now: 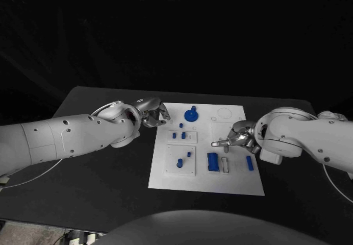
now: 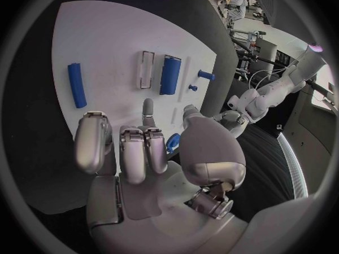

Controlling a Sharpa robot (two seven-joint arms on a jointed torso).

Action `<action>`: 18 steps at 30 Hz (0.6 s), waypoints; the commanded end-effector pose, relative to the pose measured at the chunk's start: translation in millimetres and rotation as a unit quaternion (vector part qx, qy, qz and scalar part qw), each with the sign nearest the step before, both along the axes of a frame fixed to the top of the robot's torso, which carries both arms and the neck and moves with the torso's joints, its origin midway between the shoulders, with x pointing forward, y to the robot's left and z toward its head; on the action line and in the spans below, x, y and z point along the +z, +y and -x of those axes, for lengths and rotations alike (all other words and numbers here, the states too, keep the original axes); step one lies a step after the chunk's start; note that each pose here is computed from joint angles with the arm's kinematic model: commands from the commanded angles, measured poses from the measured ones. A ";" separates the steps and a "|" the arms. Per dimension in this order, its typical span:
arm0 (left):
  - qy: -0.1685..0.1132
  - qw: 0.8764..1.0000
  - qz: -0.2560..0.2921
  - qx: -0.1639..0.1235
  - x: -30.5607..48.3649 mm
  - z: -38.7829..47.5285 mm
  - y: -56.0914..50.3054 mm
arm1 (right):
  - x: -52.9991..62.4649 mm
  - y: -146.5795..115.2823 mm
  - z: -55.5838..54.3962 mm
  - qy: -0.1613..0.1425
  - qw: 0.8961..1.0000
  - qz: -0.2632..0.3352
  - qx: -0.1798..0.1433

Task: Assemble the parts on the task board

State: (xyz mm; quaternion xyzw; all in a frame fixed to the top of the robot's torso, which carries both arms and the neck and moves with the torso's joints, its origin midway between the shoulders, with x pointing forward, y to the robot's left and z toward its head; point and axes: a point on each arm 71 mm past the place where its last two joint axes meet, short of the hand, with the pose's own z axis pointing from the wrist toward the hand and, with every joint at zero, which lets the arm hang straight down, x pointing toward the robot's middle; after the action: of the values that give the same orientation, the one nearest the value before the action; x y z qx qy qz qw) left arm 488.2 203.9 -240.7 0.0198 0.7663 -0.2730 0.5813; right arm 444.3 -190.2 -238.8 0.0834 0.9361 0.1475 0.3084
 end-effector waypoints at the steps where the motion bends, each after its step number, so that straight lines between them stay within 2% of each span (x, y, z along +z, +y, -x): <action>1: 0.000 1.000 0.002 -0.003 0.7 0.7 -1.2 | 13.5 5.1 0.8 -0.075 0.993 -0.092 0.023; 4: -0.005 1.000 0.007 -0.004 1.7 0.9 -1.3 | 22.3 1.5 6.7 -0.120 0.983 -0.135 0.044; 7: -0.012 1.000 0.012 -0.006 2.9 1.2 -1.8 | 29.3 -3.5 15.9 -0.174 0.967 -0.172 0.071; 10: -0.017 1.000 0.016 -0.008 3.9 1.6 -2.2 | 31.2 -7.4 25.2 -0.222 0.952 -0.186 0.096; 15: -0.023 0.999 0.021 -0.010 5.2 2.2 -1.8 | 25.6 -10.5 38.4 -0.283 0.931 -0.189 0.130; 18: -0.025 0.999 0.022 -0.010 5.5 2.6 -1.0 | 16.6 -10.9 45.4 -0.301 0.925 -0.182 0.145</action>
State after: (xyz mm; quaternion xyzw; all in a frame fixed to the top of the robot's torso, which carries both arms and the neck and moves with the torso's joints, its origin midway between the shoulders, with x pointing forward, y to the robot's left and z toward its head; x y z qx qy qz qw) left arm 486.1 204.7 -237.7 0.0203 0.7552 -0.2836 0.5906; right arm 401.1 -206.4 -231.2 0.0182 0.8095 0.3512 0.4700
